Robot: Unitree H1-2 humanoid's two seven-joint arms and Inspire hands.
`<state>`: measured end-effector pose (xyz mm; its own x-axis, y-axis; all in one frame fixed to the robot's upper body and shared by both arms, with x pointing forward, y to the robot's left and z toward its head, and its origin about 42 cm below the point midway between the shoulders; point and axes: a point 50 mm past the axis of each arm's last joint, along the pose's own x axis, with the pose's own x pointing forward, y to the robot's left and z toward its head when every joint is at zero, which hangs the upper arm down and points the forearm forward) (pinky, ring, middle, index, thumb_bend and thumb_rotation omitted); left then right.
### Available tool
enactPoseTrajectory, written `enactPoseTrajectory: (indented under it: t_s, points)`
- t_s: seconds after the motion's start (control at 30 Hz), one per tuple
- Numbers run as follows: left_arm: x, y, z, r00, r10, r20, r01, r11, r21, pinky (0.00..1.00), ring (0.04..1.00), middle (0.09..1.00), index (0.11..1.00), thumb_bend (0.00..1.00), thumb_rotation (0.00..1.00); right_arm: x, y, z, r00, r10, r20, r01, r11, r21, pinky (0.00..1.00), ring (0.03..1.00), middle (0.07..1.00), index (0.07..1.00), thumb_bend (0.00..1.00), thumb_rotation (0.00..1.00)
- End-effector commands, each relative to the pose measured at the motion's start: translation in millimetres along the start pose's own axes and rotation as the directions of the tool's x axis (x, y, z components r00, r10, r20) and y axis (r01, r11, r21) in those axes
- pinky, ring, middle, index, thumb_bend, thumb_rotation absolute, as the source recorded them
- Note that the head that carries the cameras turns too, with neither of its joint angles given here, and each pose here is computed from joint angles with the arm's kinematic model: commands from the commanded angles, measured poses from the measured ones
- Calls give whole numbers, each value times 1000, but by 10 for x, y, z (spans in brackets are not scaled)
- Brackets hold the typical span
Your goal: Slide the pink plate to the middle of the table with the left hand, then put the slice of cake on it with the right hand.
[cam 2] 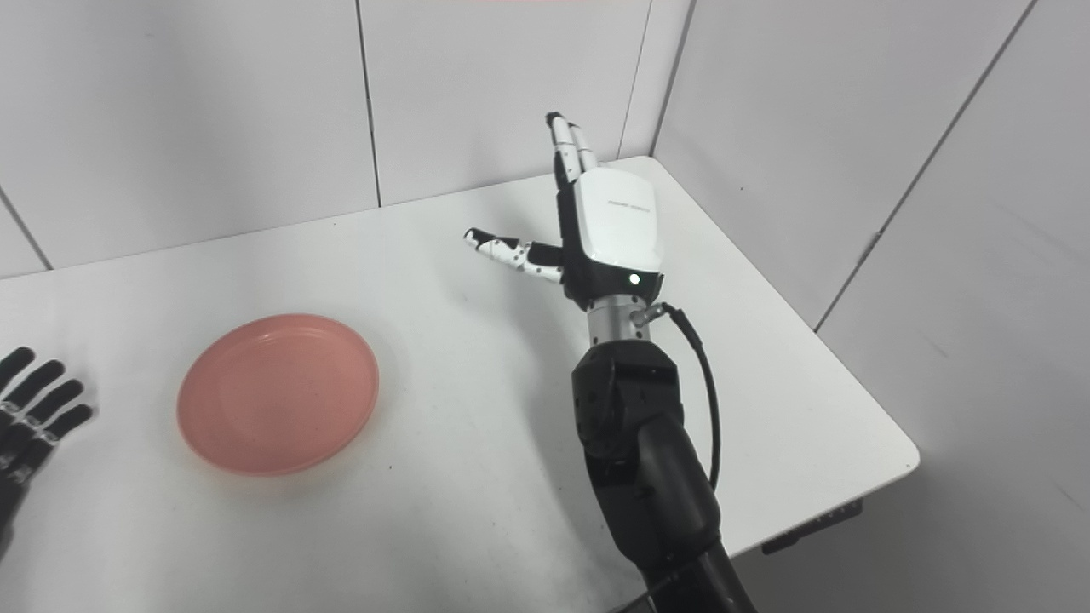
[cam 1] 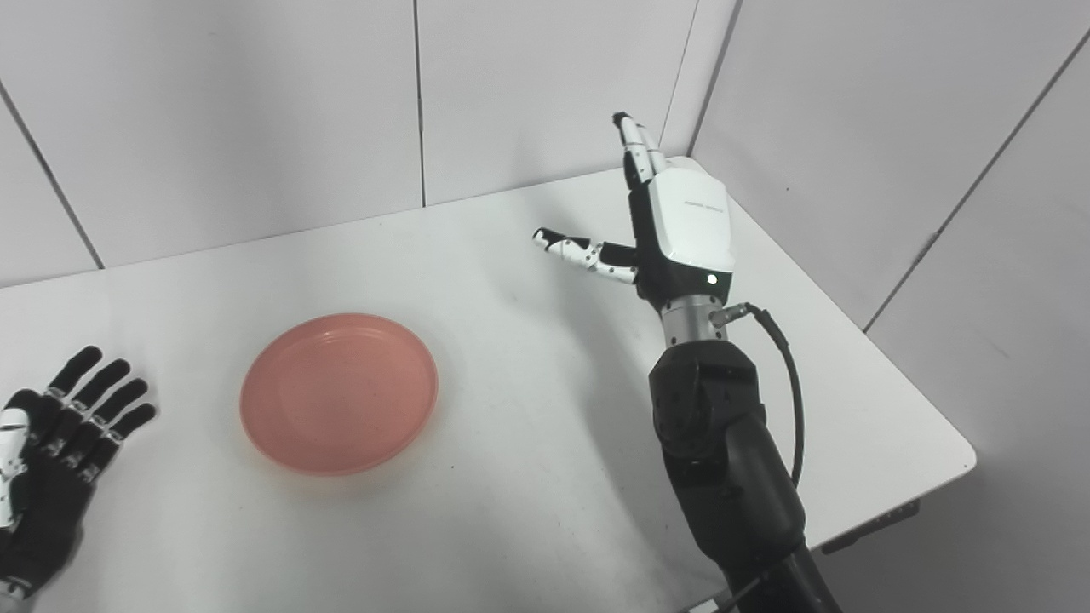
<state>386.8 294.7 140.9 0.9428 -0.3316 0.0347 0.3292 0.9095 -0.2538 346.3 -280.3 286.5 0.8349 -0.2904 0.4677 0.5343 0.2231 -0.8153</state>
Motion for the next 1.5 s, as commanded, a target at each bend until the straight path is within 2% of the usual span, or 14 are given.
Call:
enactPoseTrajectory:
  t_s: [0.0,0.4,0.57,0.83,1.17,1.33,1.47]
  points:
    - [-282,178,-473,975,90,-203,-99,995,-30,814,852,866,853,418,955,133,-131,-39,998,-53,-30,52,998,-27,506,731,875,932,881,733]
    - [-291,264,-487,975,91,-204,-99,995,-31,806,846,860,842,445,898,284,-55,-373,992,6,-130,-15,997,-73,546,794,928,925,880,720]
    - [-299,278,-488,974,92,-206,-101,994,-34,791,837,853,835,455,870,303,-34,-511,986,52,-157,-66,994,-89,517,793,943,934,889,742]
    - [-302,305,-490,975,86,-204,-94,995,-31,793,837,855,836,466,843,264,-75,-595,984,56,-171,-74,992,-105,523,797,927,928,890,737]
    - [-289,331,-489,976,82,-202,-92,995,-42,786,833,851,832,469,827,189,-113,-673,972,104,-208,-129,985,-112,508,787,939,954,875,744]
    - [-299,328,-470,975,86,-206,-96,995,-38,783,831,851,831,466,826,165,-60,-683,966,130,-222,-156,982,-104,509,794,934,946,868,720]
    - [-310,340,-465,975,80,-205,-90,995,-40,783,832,851,835,463,828,210,88,-708,953,173,-250,-204,974,-103,495,780,941,946,895,739]
